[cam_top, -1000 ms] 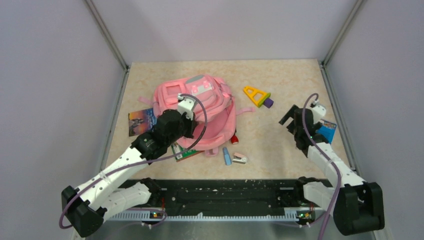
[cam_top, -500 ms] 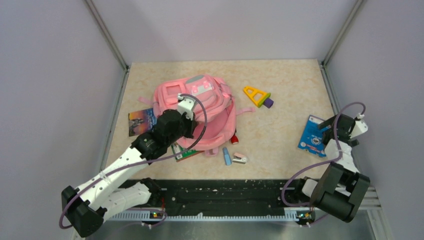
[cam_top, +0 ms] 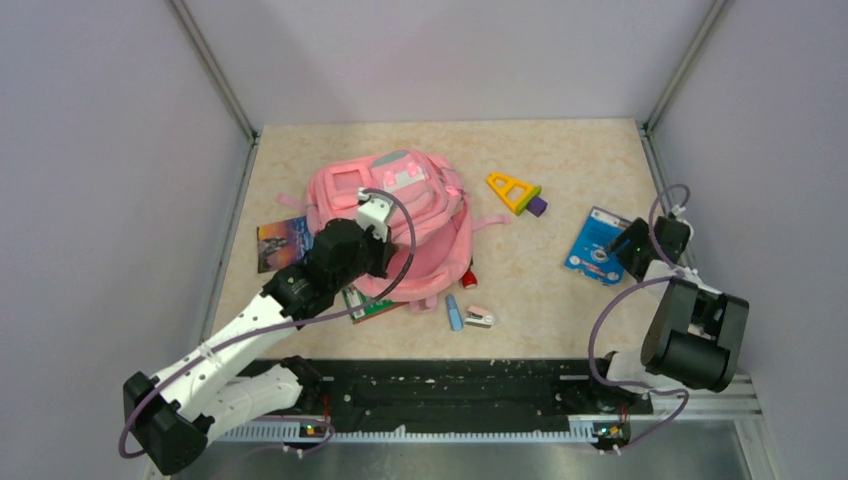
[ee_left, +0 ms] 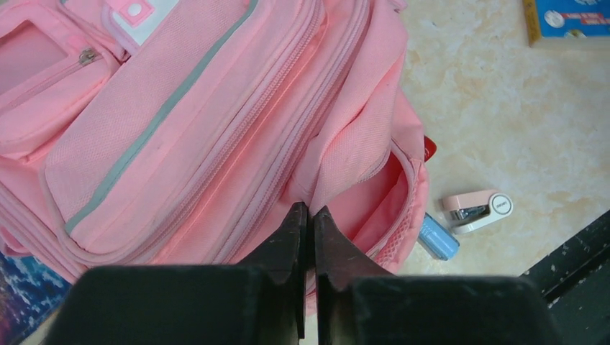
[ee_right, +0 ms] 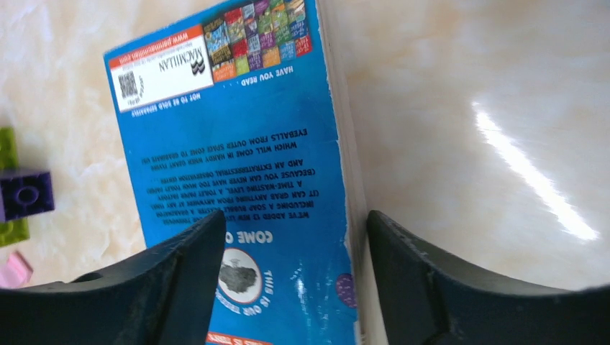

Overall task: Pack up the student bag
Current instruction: Move the book to the center of the board.

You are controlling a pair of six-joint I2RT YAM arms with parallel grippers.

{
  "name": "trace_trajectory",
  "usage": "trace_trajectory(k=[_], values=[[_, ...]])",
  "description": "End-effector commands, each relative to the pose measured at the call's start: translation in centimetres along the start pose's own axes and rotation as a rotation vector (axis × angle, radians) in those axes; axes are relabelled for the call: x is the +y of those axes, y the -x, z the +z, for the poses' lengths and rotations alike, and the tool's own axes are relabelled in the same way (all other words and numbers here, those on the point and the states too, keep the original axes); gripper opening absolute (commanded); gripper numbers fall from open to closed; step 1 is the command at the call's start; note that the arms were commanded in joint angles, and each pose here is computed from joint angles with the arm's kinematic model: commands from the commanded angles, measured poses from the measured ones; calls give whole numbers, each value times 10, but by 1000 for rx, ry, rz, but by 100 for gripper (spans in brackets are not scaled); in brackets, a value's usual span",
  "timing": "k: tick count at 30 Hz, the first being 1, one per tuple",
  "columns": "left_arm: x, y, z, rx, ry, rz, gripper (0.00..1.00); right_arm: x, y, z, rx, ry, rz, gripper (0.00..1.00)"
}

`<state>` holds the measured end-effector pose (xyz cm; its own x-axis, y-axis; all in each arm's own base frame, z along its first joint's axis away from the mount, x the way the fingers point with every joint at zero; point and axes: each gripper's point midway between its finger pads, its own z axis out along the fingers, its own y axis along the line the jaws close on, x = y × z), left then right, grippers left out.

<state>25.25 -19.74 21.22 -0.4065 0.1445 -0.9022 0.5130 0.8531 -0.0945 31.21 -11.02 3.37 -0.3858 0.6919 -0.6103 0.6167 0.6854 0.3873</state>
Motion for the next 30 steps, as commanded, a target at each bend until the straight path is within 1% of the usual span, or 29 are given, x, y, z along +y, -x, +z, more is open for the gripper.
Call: trace_trajectory(k=[1,3,4,5,7,9,12,15,16,18,22,23,24,26,30], values=[[-32,41,-9,-126,-171,49,15,40,-47,9,180,106,-149,63],[-44,40,-11,-122,-240,94,40,52,-57,13,212,127,-202,55],[-47,41,-13,-121,-257,106,49,57,-63,13,232,129,-228,53],[-48,42,-14,-118,-261,113,54,60,-70,13,255,128,-255,52],[-47,44,-15,-117,-259,118,60,67,-77,15,280,129,-296,50],[-47,46,-16,-116,-253,111,63,71,-82,17,301,134,-317,48],[-49,49,-17,-119,-257,86,63,73,-86,20,325,141,-320,40],[-56,56,-19,-123,-278,0,64,77,-87,20,328,163,-317,33],[-59,59,-18,-133,-292,-18,64,78,-88,19,330,173,-316,30],[-65,66,-16,-150,-305,-113,64,83,-89,17,328,205,-312,22],[-77,75,7,-209,-356,-257,65,98,-95,10,355,295,-292,5],[-82,80,13,-223,-376,-288,65,105,-92,8,341,332,-291,2],[-88,85,20,-239,-401,-313,65,108,-91,6,338,347,-290,0],[-96,89,35,-240,-437,-342,65,110,-90,2,332,361,-290,0],[-110,89,67,-210,-467,-362,64,121,-87,-10,314,428,-274,0]])
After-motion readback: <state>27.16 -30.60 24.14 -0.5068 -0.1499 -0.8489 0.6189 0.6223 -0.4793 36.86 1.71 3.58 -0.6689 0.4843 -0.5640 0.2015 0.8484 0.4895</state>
